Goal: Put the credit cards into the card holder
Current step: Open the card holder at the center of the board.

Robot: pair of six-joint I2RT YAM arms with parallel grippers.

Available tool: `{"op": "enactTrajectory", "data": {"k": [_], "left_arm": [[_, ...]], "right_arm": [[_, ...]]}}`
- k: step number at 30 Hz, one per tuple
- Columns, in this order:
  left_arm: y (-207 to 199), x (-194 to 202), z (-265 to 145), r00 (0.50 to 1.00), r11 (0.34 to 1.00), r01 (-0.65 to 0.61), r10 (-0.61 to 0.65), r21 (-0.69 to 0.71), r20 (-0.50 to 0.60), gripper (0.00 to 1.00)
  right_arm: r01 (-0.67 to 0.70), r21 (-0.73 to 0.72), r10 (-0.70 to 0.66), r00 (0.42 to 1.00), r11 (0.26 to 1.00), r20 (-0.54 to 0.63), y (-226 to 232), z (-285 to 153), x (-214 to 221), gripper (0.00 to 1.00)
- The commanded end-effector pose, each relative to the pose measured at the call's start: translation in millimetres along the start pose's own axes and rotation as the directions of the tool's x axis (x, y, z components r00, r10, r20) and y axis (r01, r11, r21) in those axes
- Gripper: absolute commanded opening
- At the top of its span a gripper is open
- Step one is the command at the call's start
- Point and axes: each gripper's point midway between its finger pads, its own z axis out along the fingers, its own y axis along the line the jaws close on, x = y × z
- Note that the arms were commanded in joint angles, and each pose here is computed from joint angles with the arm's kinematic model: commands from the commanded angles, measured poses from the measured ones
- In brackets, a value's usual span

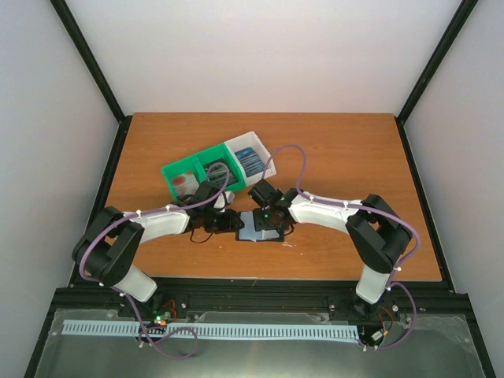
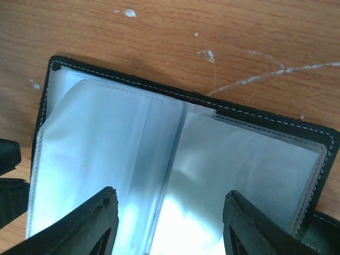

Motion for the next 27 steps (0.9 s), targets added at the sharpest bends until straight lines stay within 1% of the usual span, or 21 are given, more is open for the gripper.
{"op": "enactTrajectory", "data": {"k": [1, 6, 8, 11, 14, 17, 19, 22, 27], "left_arm": [[-2.6, -15.7, -4.8, 0.999, 1.000, -0.019, 0.020, -0.020, 0.040, 0.38], [-2.1, -19.1, -7.4, 0.998, 0.999, -0.019, 0.021, -0.031, 0.060, 0.39], [3.8, -15.6, -9.8, 0.998, 0.998, -0.002, 0.005, -0.061, 0.055, 0.39], [7.3, -21.8, -17.9, 0.995, 0.995, 0.010, 0.000, -0.097, 0.101, 0.39], [10.7, -30.2, -29.2, 0.987, 0.990, 0.026, -0.004, -0.135, 0.160, 0.39], [7.8, -41.6, -44.7, 0.975, 0.989, 0.029, 0.003, -0.144, 0.221, 0.39], [5.3, -50.1, -54.8, 0.968, 0.990, 0.028, 0.008, -0.140, 0.253, 0.41], [2.1, -62.7, -69.0, 0.958, 0.991, 0.024, 0.015, -0.133, 0.286, 0.44], [1.3, -87.0, -94.2, 0.942, 0.987, 0.010, 0.045, -0.161, 0.333, 0.55]], "right_arm": [[0.024, 0.043, -0.023, 1.000, 0.999, -0.008, -2.9, 5.5, -2.4, 0.56], [0.077, 0.091, -0.073, 0.996, 0.993, -0.040, 0.5, 17.5, 1.8, 0.60], [0.094, 0.131, -0.089, 0.995, 0.987, -0.045, -2.1, 22.8, 3.2, 0.63], [0.115, 0.196, -0.105, 0.993, 0.974, -0.062, -9.7, 29.4, 9.0, 0.66], [0.119, 0.248, -0.102, 0.991, 0.961, -0.081, -21.3, 33.8, 16.8, 0.67], [0.118, 0.272, -0.102, 0.992, 0.955, -0.071, -27.6, 28.0, 16.6, 0.67], [0.116, 0.254, -0.108, 0.993, 0.960, -0.045, -23.4, 18.6, 10.1, 0.67], [0.113, 0.178, -0.117, 0.993, 0.978, 0.013, -6.4, -0.4, -4.2, 0.69], [0.088, 0.019, -0.089, 0.992, 0.996, 0.094, 19.7, -31.9, -24.5, 0.70]]}}
